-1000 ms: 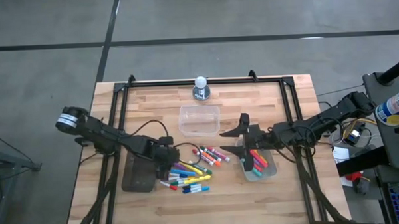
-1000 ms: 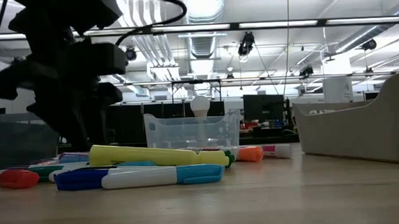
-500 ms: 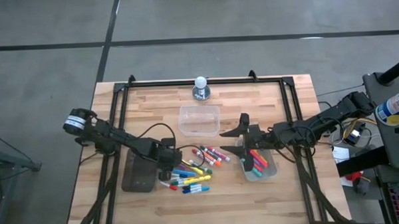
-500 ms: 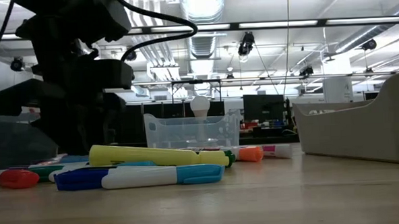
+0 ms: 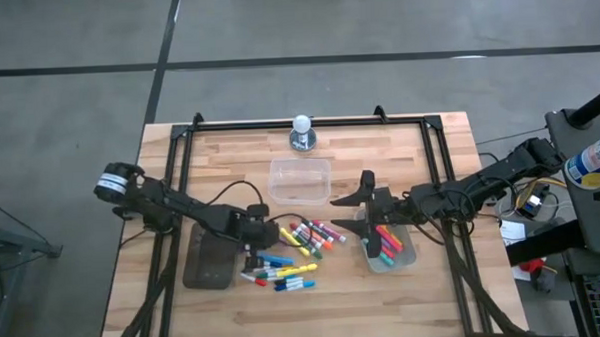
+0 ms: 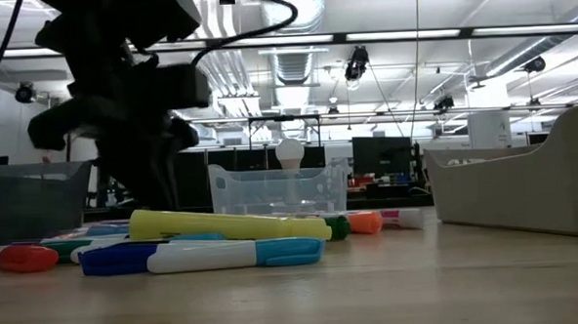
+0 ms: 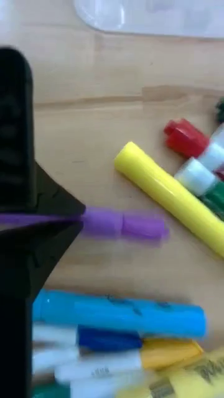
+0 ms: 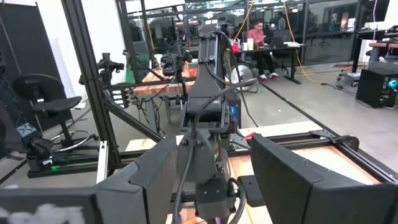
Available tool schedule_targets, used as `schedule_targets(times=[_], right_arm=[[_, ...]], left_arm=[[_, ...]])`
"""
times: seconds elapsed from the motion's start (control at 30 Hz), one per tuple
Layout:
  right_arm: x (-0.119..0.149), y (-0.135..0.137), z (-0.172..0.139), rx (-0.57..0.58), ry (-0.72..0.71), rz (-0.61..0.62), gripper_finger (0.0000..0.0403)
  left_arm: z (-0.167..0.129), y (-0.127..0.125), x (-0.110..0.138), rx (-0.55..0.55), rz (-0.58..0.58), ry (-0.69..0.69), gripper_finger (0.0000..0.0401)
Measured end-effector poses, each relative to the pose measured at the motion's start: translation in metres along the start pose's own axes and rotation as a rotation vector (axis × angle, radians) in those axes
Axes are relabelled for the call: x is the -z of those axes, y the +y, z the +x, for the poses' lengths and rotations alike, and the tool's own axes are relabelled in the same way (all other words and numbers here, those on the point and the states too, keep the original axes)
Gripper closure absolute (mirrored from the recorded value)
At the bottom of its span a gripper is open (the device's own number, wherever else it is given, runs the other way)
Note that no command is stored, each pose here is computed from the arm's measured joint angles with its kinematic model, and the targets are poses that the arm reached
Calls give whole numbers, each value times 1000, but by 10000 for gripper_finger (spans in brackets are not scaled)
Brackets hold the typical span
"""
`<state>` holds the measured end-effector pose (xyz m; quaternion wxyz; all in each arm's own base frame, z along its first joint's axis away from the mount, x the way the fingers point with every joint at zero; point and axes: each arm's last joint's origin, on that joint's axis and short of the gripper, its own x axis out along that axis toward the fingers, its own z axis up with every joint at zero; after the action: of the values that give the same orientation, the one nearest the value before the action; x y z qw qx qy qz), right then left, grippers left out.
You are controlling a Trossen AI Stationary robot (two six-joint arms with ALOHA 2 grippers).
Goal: Pick & Place Markers
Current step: Put the purple highlighter into the gray bin
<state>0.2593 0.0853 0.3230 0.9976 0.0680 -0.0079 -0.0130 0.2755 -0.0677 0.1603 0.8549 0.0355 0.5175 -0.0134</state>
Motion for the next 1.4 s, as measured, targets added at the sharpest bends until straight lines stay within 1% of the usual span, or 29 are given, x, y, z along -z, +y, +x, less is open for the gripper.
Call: schedule_targets(times=[0.27,0.37,0.43,0.53,0.63,0.7,0.77,0.83,1.0,1.13,1.2,1.4], right_arm=[[0,0,0,0,1,0,204],[0,0,0,0,1,-1,204],[0,0,0,0,1,-1,204],[1,0,0,2,12,8,204],[3,0,0,3,25,14,204],[3,0,0,3,24,14,204],[3,0,0,4,24,14,204],[3,0,0,3,25,14,204],[3,0,0,3,24,16,204],[3,0,0,3,23,17,204],[3,0,0,3,23,17,204],[3,0,0,3,23,17,204]], left_arm=[[1,-1,3,21,-5,23,396],[1,0,1,-12,-33,14,391],[-1,1,-2,-32,-43,-1,379],[-5,0,-9,-24,-40,-4,350],[-11,-2,-14,12,-9,14,314],[-13,-5,-16,58,-8,21,291],[-13,-7,-15,118,-13,35,276],[-13,-10,-13,125,-19,43,270],[-9,-14,-2,103,-7,82,269],[-5,-11,5,23,-7,94,268],[-4,-10,8,0,-5,98,268],[3,-9,18,-7,-7,96,268]])
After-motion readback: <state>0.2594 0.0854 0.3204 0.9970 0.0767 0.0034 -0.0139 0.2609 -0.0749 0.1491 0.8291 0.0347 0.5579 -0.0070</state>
